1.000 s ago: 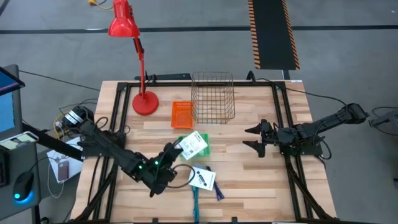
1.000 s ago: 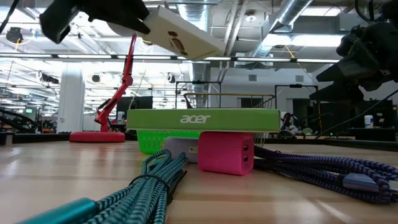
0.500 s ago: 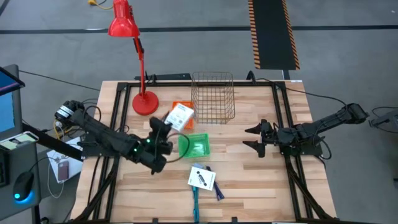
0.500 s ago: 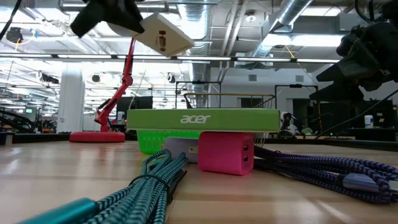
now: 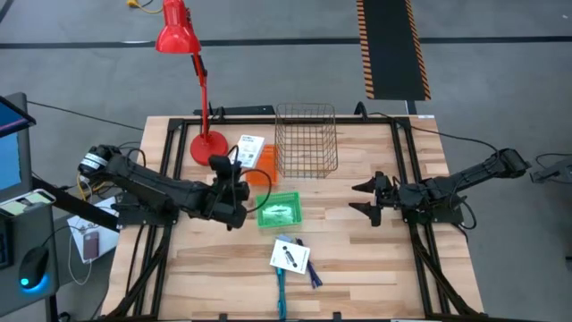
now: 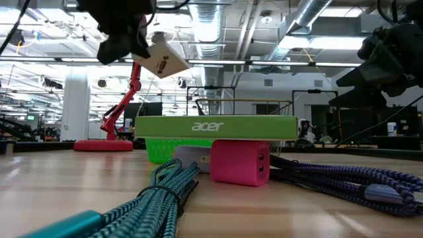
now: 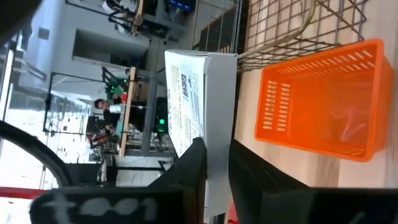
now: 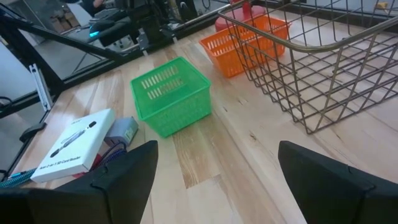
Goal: Pick and place items into bin
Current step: Put the top card reader box into the green bin
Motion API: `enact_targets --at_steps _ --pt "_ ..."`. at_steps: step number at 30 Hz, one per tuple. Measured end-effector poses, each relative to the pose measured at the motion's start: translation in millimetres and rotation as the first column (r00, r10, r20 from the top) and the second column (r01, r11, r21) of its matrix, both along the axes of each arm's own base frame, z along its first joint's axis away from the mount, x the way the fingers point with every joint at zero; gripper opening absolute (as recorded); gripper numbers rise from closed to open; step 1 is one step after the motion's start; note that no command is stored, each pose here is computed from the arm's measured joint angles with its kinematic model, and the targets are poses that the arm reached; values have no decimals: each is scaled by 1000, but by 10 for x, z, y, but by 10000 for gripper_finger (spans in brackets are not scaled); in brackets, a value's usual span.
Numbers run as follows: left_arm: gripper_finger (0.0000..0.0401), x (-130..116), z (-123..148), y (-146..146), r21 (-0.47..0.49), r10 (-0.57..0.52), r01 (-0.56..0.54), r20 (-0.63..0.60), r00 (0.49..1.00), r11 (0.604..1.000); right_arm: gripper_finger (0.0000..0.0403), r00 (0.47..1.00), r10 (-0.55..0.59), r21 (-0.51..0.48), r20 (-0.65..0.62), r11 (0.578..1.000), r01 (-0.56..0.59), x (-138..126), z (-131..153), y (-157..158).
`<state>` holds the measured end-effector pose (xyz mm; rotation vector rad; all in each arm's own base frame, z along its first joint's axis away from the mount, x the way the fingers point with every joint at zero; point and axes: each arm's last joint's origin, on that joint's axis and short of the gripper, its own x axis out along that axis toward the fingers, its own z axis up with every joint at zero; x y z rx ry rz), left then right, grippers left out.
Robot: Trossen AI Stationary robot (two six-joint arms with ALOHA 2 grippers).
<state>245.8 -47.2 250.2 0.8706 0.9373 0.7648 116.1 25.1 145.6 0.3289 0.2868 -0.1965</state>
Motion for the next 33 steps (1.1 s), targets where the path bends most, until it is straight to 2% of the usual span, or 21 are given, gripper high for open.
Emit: enact_targets --at_steps 8,19,23,27,33 --pt "35 -20 -135 80 -46 27 -28 -11 1000 999 327 1000 0 0 0 1000 0 0 0 0" --pt "35 -7 -162 65 -101 -30 23 -70 997 995 327 1000 0 0 0 1000 0 0 0 0" --pt "35 12 -162 18 -113 -94 82 -108 990 990 327 1000 0 0 0 1000 0 0 0 0" --pt "35 49 -140 -117 -108 -199 186 -119 973 977 327 1000 0 0 0 1000 0 0 0 0" --pt "30 102 -84 -368 -104 -385 374 -114 916 921 327 1000 0 0 0 1000 0 0 1 0"
